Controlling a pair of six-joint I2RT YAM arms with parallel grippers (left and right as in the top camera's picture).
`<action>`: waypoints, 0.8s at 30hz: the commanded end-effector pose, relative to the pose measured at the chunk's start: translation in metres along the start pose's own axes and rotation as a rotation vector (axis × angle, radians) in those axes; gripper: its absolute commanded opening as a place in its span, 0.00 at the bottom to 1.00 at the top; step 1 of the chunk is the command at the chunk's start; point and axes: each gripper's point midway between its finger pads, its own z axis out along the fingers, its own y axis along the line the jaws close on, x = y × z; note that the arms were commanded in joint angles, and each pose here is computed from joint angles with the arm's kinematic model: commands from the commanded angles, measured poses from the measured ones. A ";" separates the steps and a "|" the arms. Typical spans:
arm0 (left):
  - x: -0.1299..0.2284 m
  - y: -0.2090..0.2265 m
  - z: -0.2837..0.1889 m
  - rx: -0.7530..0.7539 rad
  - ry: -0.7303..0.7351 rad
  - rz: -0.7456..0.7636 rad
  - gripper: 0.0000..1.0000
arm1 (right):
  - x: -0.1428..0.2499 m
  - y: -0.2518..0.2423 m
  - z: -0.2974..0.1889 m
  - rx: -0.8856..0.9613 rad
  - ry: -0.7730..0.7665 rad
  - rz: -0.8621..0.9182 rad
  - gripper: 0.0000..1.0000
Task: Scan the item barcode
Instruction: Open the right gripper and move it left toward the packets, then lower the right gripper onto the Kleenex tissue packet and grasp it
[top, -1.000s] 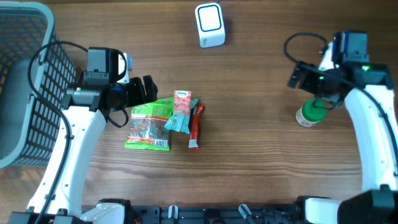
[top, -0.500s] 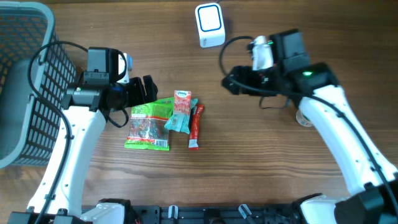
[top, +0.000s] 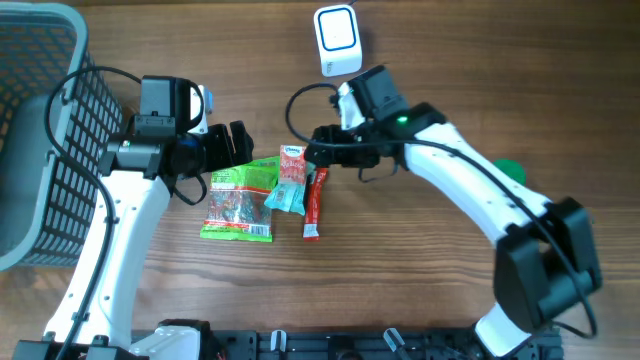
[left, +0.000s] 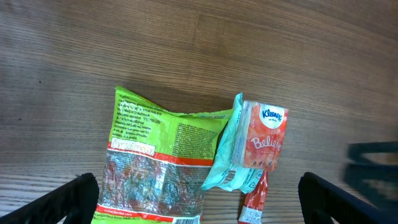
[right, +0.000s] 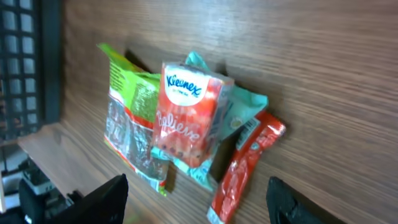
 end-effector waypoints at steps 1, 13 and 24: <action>0.000 -0.004 0.000 0.013 0.003 -0.004 1.00 | 0.012 -0.002 0.036 0.003 0.056 -0.007 0.70; 0.000 -0.004 0.000 0.013 0.003 -0.004 1.00 | 0.011 -0.020 0.089 -0.006 0.072 0.087 0.47; 0.000 -0.004 0.000 0.013 0.003 -0.004 1.00 | -0.010 0.009 0.044 -0.059 -0.022 0.029 0.29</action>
